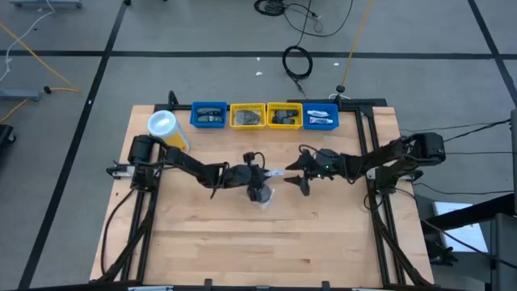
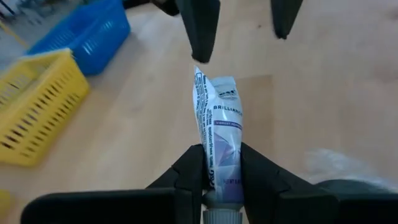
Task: Pick & Place Travel size toiletries
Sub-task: Put the toothpaste into the right blue bin
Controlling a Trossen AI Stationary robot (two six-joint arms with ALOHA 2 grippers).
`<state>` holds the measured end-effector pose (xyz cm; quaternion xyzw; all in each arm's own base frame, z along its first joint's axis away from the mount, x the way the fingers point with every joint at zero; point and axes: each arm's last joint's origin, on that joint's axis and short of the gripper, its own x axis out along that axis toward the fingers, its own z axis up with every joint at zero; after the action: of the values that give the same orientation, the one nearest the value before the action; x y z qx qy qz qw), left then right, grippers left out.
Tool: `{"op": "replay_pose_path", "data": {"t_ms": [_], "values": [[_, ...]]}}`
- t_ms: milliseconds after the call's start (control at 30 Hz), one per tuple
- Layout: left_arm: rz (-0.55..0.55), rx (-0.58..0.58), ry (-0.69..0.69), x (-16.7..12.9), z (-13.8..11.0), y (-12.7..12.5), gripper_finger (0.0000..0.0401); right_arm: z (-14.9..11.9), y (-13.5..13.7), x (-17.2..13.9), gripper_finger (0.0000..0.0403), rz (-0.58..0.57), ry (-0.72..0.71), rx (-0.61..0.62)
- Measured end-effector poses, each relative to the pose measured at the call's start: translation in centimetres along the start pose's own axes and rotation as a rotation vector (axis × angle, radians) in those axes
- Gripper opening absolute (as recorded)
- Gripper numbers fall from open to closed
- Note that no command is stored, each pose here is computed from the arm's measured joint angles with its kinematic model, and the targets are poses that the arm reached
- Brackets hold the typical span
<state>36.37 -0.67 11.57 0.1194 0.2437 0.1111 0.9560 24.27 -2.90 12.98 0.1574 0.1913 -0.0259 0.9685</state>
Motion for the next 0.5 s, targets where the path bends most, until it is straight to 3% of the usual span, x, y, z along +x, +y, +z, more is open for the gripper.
{"op": "replay_pose_path", "data": {"t_ms": [200,400,500], "values": [[0.089,0.115,0.019,-0.2,0.0,-0.3,0.0078,0.0,-0.7,0.3,0.0275,0.005,-0.021,0.049],[0.14,0.161,-0.048,-0.6,1.0,-1.0,0.0078,-0.5,-0.8,1.7,0.027,0.034,-0.059,0.071],[0.152,0.199,-0.061,-0.8,1.2,-1.5,0.0078,-0.6,-0.8,2.7,0.0263,0.103,-0.093,0.069]]}}
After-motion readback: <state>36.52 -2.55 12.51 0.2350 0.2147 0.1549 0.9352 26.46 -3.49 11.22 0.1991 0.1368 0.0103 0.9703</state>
